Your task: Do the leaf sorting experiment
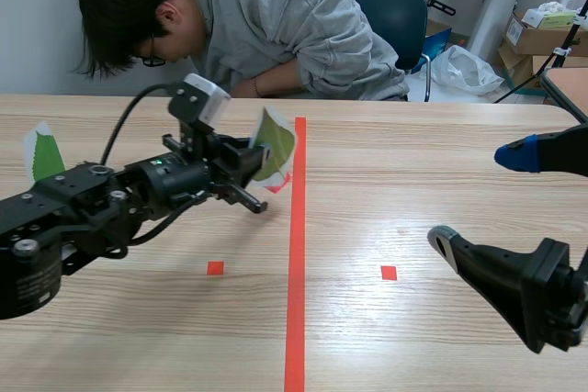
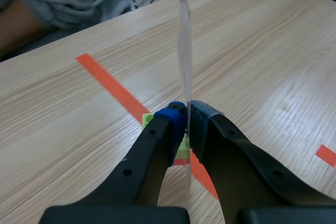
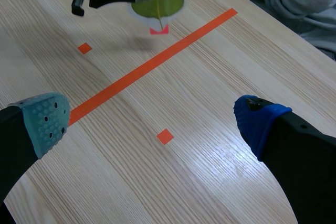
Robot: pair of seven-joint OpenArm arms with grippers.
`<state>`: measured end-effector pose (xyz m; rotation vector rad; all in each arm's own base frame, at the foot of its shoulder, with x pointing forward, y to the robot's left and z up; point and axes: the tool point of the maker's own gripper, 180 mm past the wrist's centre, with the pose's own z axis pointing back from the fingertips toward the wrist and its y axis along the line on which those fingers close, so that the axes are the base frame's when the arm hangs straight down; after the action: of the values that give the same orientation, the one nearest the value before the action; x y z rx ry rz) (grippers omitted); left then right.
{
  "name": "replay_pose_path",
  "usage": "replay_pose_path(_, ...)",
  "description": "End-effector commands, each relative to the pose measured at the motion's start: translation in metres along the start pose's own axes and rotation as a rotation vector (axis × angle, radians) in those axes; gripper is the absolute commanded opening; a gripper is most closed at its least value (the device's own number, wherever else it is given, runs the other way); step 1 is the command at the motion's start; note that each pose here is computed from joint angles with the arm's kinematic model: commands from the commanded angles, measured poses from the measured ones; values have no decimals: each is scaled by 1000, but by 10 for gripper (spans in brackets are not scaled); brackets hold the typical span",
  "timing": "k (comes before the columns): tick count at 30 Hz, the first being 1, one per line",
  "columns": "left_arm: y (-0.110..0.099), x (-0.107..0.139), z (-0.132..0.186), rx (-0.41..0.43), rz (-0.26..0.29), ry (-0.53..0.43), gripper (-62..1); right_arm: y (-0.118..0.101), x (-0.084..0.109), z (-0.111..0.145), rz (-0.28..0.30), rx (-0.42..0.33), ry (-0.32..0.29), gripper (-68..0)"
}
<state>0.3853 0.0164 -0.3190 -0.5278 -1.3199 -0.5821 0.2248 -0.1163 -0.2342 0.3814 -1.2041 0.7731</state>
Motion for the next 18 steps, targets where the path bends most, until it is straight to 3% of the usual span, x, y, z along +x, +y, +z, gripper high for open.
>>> replay_pose_path(1, 20, 11, 10, 46, -4, -36, -566, -4, 10, 0, 10, -2, -35, -20)
replay_pose_path(11, 114, 8, 83, 355, 147, -102, -566, -4, 10, 0, 9, -2, -36, -20)
replay_pose_path(18, 145, -9, 115, 498, 138, -42, -567, -4, 10, 0, 9, -2, -36, -20)
